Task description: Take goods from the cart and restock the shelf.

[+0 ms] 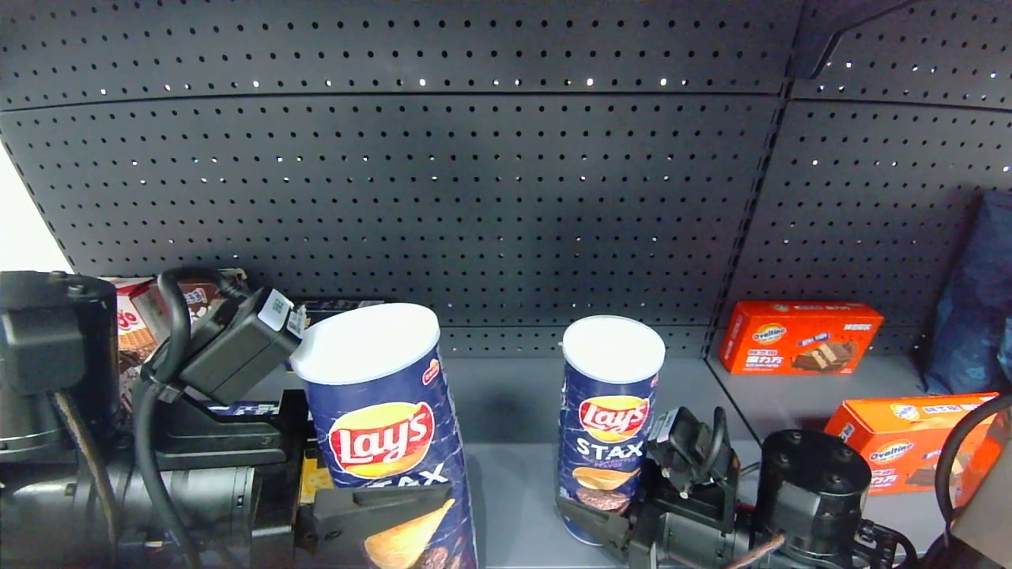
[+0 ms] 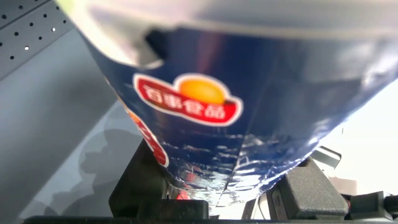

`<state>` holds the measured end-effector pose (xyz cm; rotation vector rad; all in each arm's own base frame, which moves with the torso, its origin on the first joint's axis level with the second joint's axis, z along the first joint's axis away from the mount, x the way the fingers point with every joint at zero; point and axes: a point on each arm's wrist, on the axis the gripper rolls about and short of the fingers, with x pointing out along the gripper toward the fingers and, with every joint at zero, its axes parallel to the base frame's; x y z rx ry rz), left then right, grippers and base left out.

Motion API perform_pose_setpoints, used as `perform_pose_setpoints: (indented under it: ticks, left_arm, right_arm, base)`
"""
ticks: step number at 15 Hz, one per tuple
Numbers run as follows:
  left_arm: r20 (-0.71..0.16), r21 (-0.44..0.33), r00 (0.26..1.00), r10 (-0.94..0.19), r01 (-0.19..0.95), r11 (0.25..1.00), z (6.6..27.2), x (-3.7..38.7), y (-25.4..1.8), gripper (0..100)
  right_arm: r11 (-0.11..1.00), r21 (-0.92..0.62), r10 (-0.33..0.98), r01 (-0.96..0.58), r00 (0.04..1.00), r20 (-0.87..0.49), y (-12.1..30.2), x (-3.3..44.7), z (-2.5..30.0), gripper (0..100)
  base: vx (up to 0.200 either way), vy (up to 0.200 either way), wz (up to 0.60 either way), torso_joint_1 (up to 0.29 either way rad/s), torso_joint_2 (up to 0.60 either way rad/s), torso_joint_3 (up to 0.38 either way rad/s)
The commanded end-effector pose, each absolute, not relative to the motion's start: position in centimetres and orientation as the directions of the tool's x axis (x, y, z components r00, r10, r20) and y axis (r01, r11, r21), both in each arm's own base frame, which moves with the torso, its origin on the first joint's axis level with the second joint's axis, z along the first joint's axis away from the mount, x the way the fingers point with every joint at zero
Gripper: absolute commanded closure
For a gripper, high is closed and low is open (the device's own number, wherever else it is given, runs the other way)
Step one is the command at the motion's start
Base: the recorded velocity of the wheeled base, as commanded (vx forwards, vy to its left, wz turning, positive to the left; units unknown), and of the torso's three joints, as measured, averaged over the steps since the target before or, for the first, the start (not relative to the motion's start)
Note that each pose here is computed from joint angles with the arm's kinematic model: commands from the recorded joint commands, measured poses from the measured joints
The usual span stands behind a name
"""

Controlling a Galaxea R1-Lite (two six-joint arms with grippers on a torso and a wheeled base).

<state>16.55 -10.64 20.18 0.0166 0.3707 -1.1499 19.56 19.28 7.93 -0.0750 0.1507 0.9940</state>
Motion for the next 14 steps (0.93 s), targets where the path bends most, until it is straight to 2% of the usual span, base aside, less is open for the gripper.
perform_pose_setpoints:
  ticks: [1,4,5,9,14]
  left_arm:
    - [-0.297,-0.177,0.355,-0.886,0.892,0.416,20.1,16.6,-10.6,100]
    - [-0.297,-0.177,0.355,-0.886,0.892,0.416,20.1,16.6,-10.6,100]
    - [-0.301,-0.18,0.353,-0.886,0.891,0.417,20.0,16.5,-10.6,100]
    - [-0.299,-0.179,0.352,-0.887,0.892,0.415,20.0,16.5,-10.6,100]
    - [-0.299,-0.179,0.352,-0.887,0.892,0.415,20.0,16.5,-10.6,100]
  right_arm:
    - [0.543,0.008,0.827,-0.839,0.534,-0.174,19.6,19.9,7.4,100]
    - [0.544,0.006,0.827,-0.839,0.535,-0.172,19.8,20.1,7.3,100]
    - [0.547,0.004,0.825,-0.837,0.538,-0.172,19.7,20.0,7.3,0]
    - [0.58,-0.005,0.803,-0.814,0.573,-0.163,19.0,19.7,7.8,0]
    - [0.611,-0.023,0.788,-0.792,0.61,-0.08,16.1,18.2,10.6,0]
  base:
    - [0.0,0.0,0.0,0.0,0.0,0.0]
    - [0.0,0.0,0.0,0.0,0.0,0.0]
    - [0.0,0.0,0.0,0.0,0.0,0.0]
    - [0.0,0.0,0.0,0.0,0.0,0.0]
    - [0.0,0.0,0.0,0.0,0.0,0.0]
